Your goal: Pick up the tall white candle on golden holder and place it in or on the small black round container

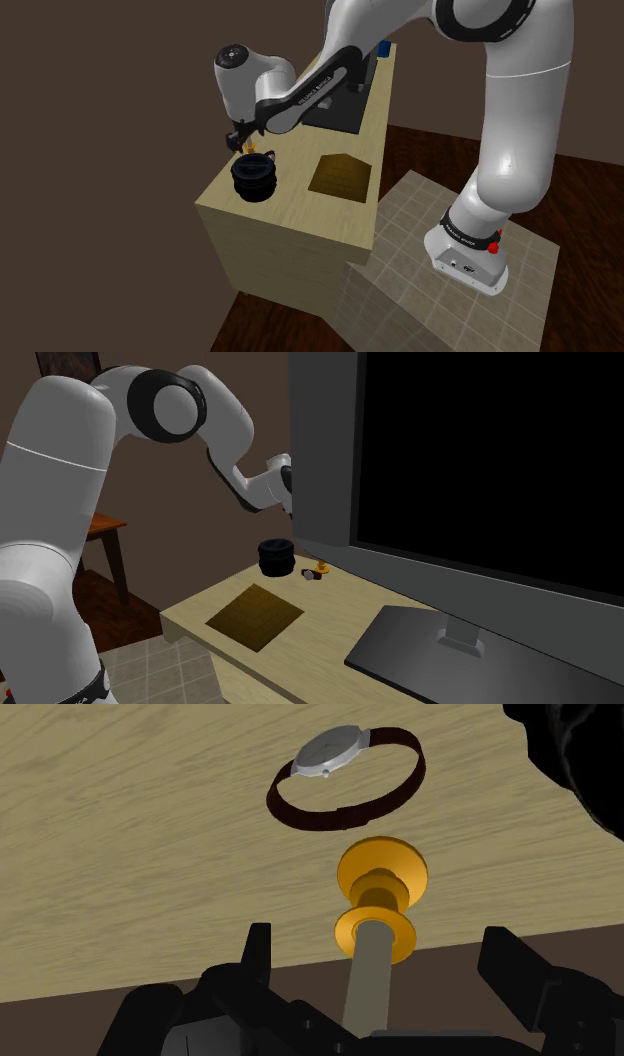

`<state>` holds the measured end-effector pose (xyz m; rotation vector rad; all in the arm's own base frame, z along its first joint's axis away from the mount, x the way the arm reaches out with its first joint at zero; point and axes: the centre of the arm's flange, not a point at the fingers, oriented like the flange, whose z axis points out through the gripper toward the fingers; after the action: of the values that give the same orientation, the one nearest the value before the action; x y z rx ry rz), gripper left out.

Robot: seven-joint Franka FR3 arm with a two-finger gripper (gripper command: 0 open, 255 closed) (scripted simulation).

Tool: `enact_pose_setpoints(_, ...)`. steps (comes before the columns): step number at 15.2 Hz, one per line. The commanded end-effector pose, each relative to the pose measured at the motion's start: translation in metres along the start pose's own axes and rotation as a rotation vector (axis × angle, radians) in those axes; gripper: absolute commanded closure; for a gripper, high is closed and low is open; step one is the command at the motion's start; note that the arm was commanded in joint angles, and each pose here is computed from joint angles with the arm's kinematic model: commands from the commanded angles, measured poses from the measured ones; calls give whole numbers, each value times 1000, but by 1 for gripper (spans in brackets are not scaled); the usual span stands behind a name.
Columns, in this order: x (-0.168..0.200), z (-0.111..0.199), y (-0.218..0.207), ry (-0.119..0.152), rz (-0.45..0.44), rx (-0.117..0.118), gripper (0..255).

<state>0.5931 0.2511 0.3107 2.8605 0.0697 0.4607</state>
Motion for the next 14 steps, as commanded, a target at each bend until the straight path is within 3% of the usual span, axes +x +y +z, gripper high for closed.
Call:
enact_pose_setpoints(1,-1,11,-1,0,0,0,0)
enact_pose_setpoints(10,-1,19,-1,0,0,0,0)
enact_pose_setpoints(11,-1,19,-1,0,0,0,255)
enact_pose_setpoints(14,-1,19,-1,0,0,0,255)
